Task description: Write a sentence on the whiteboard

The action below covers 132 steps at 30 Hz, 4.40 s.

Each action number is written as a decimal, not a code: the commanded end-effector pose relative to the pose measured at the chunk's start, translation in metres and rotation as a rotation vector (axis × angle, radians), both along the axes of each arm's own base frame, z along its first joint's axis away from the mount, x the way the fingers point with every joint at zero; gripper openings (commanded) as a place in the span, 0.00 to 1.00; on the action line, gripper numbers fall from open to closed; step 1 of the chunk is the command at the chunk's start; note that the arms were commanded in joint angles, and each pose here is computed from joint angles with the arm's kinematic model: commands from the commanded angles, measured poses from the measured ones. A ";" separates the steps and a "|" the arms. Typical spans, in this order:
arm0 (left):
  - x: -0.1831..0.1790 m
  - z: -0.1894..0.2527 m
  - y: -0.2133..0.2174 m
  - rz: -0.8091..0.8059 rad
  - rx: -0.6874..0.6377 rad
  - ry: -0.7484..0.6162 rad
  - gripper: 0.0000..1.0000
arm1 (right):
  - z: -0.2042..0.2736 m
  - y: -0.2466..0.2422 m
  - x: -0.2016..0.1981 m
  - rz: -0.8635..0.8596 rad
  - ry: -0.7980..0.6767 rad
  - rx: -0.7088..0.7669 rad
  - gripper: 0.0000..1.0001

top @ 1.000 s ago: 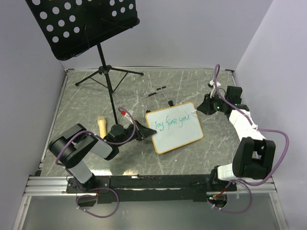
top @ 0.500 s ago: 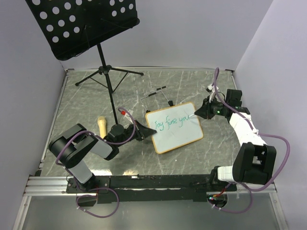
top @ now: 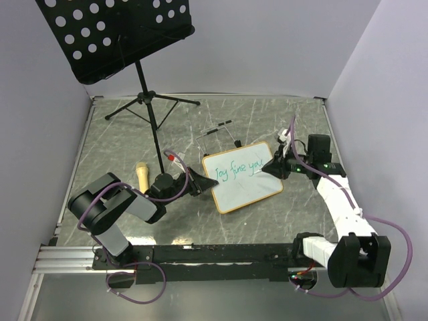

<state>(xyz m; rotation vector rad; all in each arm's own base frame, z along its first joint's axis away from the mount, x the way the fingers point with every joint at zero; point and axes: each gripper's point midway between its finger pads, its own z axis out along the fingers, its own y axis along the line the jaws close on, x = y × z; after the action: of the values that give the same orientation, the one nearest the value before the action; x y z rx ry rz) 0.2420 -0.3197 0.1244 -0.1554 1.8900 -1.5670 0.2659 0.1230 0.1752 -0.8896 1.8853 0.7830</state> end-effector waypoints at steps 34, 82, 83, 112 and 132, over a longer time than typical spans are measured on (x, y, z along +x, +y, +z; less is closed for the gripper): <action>0.006 0.084 -0.003 0.023 -0.225 -0.227 0.01 | -0.035 0.020 0.003 0.090 -0.087 -0.113 0.00; 0.004 0.079 -0.004 0.014 -0.221 -0.228 0.01 | -0.038 0.018 0.011 0.065 -0.020 -0.126 0.00; 0.004 0.079 -0.003 0.014 -0.221 -0.227 0.01 | -0.038 0.018 0.012 0.066 -0.020 -0.127 0.00; 0.003 0.079 0.000 0.022 -0.223 -0.232 0.01 | -0.051 -0.004 0.026 -0.046 0.048 -0.179 0.00; 0.003 0.080 0.000 0.024 -0.223 -0.236 0.01 | -0.056 0.006 0.000 0.096 0.126 -0.154 0.00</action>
<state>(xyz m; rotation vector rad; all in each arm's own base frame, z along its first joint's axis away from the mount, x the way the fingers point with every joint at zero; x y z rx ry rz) 0.2474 -0.3172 0.1185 -0.2158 1.9043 -1.5374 0.2709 0.1284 0.1187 -1.0151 2.0485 0.7452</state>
